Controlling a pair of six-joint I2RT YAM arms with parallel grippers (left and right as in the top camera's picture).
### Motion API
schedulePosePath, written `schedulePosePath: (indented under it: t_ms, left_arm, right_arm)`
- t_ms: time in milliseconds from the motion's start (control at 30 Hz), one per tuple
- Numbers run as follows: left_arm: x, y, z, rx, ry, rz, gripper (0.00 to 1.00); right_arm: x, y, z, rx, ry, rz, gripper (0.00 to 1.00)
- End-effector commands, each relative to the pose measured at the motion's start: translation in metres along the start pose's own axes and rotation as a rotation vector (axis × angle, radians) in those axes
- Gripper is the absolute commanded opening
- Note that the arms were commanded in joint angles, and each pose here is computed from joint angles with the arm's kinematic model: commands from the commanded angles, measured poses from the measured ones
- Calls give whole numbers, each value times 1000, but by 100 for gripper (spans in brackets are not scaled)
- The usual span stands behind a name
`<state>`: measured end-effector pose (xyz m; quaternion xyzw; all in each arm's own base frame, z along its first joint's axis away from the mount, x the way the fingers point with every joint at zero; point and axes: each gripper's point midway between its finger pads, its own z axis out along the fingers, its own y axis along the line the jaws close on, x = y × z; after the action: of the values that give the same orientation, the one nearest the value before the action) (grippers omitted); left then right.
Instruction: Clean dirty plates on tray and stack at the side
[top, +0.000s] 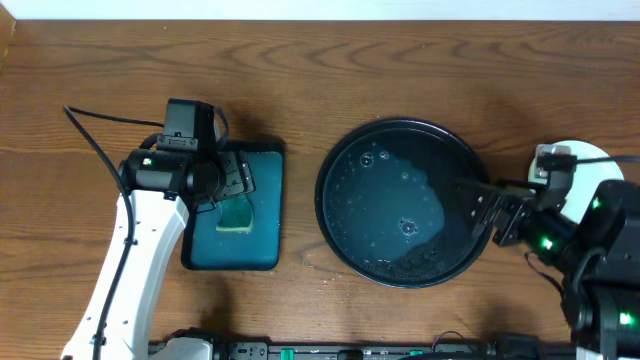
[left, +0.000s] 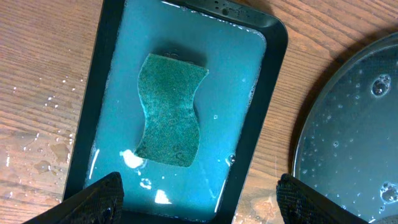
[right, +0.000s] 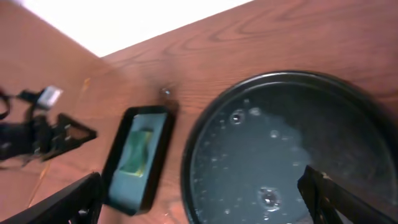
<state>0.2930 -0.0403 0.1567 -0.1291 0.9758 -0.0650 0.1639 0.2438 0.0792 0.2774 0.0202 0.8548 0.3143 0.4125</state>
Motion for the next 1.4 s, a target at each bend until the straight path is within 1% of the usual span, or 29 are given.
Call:
schedulePosePath:
  t_ms: [0, 133, 267, 367, 467, 567, 767, 867, 1067, 1167, 1367]
  left_arm:
    - [-5, -2, -4, 7, -13, 5, 79]
    - [-5, -2, -4, 7, -13, 5, 79]
    - [-5, -2, -4, 7, -14, 5, 79]
    - [-5, -2, -4, 7, -13, 5, 79]
    - [-5, -2, -4, 7, -13, 5, 79]
    - [-5, -2, -4, 7, -14, 5, 79]
    - [-5, -2, -4, 7, -13, 5, 79]
    - [-5, -2, -4, 7, -13, 5, 79]
    - [-5, -2, -4, 7, -14, 5, 79]
    - [-5, -2, -4, 7, -14, 5, 79]
    - [-5, -2, -4, 7, -13, 5, 79]
  right_arm:
    - [3, 15, -6, -42, 0, -7, 99]
    - [5, 5, -6, 10, 2, -38, 99]
    - [5, -5, -5, 74, -24, -159, 99]
    - [2, -21, 0, 150, -95, -214, 99]
    - [4, -31, 5, 169, -214, -277, 99]
    - [19, -42, 8, 163, -326, -325, 99]
    - [55, -63, 12, 154, -433, -363, 99]
    - [66, -75, 14, 172, -479, -370, 99]
    - [75, -94, 30, 193, -491, -365, 99]
    - [69, -93, 32, 175, -551, -388, 99]
    - [70, -94, 32, 180, -548, -386, 99]
